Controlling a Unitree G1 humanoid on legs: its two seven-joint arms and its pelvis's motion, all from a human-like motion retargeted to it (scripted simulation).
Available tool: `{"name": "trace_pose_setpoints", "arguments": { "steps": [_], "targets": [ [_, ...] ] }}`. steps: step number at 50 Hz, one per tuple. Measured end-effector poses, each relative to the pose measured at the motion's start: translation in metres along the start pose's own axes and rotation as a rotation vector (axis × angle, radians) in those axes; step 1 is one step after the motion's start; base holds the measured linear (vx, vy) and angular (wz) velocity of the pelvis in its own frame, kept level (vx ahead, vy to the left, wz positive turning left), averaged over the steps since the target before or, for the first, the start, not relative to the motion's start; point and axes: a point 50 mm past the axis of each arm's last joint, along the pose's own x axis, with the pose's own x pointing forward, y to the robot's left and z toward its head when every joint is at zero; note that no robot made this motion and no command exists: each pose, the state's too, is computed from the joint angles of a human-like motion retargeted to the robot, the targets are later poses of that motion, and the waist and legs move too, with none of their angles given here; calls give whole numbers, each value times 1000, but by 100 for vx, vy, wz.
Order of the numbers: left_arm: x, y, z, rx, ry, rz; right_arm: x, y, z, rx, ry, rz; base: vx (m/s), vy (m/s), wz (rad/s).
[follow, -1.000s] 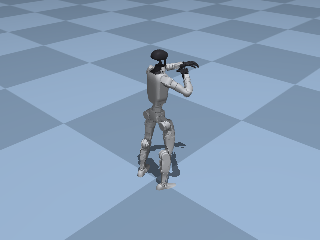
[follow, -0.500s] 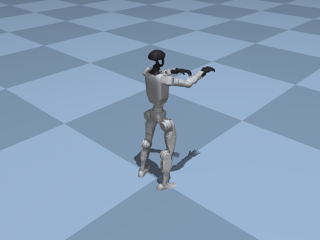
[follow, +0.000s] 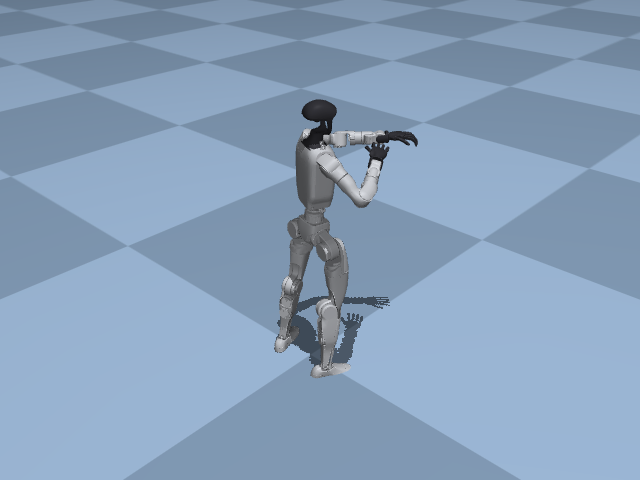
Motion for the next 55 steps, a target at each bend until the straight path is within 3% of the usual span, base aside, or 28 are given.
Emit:
{"name": "trace_pose_setpoints", "arguments": {
  "steps": [8,17,25,29,43,49,55],
  "targets": [
    [-2,-1,36,-20,-170,22,7,-15,-49,-130,213,-67,0,1,9],
    [-67,-5,109,-63,-675,37,8,-16,-143,-234,608,-63,1,1,36],
    [-103,-20,87,-81,-684,19,-1,-6,-168,-292,708,13,1,-1,34],
    [-105,-22,39,-55,-477,17,10,-2,-141,-280,549,17,1,-1,10],
    [-124,10,-161,92,396,26,25,-6,38,-54,-275,-23,0,-1,-11],
    [-157,29,-216,82,670,121,0,-23,69,-19,-423,-132,0,0,-21],
    [-171,33,-229,18,738,145,-23,-30,73,-51,-427,-137,0,0,0]
  ]
}}
